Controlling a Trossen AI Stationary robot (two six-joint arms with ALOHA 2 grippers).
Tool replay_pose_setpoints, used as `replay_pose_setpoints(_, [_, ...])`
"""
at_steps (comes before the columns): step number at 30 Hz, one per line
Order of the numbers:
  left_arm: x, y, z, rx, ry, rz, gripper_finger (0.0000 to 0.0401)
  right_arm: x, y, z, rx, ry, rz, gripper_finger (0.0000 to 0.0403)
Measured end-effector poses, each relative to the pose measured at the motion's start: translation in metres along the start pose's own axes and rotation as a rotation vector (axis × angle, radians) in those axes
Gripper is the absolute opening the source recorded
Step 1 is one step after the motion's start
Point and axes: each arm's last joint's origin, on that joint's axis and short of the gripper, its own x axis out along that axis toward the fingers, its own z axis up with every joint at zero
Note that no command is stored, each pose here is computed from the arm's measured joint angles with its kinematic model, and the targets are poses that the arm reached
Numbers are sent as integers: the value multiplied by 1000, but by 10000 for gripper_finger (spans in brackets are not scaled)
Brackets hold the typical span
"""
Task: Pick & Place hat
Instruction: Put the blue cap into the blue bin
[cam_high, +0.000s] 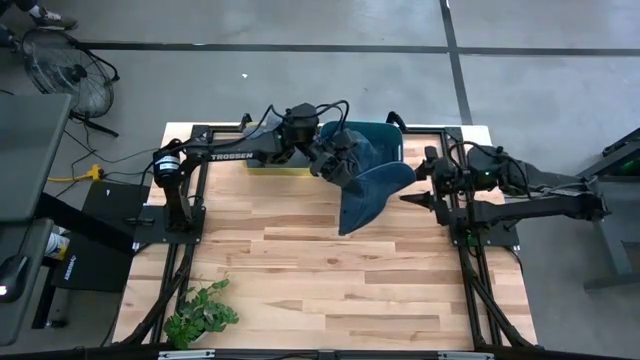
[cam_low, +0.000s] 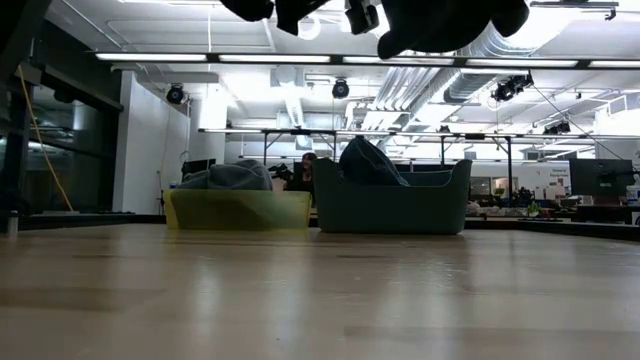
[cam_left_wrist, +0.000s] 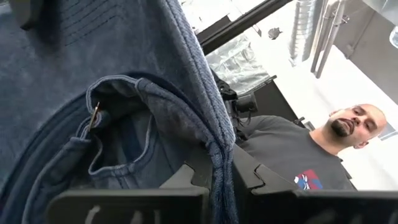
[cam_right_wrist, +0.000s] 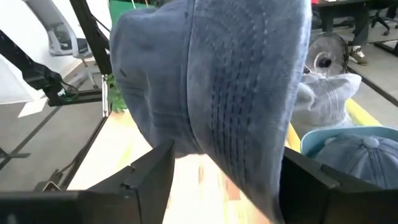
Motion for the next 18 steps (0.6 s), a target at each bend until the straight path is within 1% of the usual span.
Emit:
replay_pose_setpoints(3, [0, 2, -1, -11, 6, 10, 7, 2, 0, 0, -1, -2, 3, 211])
replay_pose_setpoints(7, [0, 6, -4, -24, 19, 35, 7, 1, 0, 1, 14, -6, 4, 169])
replay_pose_setpoints(11, [0, 7, -4, -29, 22, 45, 7, 1, 0, 1, 22, -4, 7, 110])
replay_pose_setpoints(16, [-1, 7, -4, -28, 12, 52, 13, 1, 1, 0, 11, 2, 39, 21])
replay_pose_setpoints(18, [-1, 7, -4, -25, 11, 53, 14, 1, 2, 0, -4, 3, 53, 11])
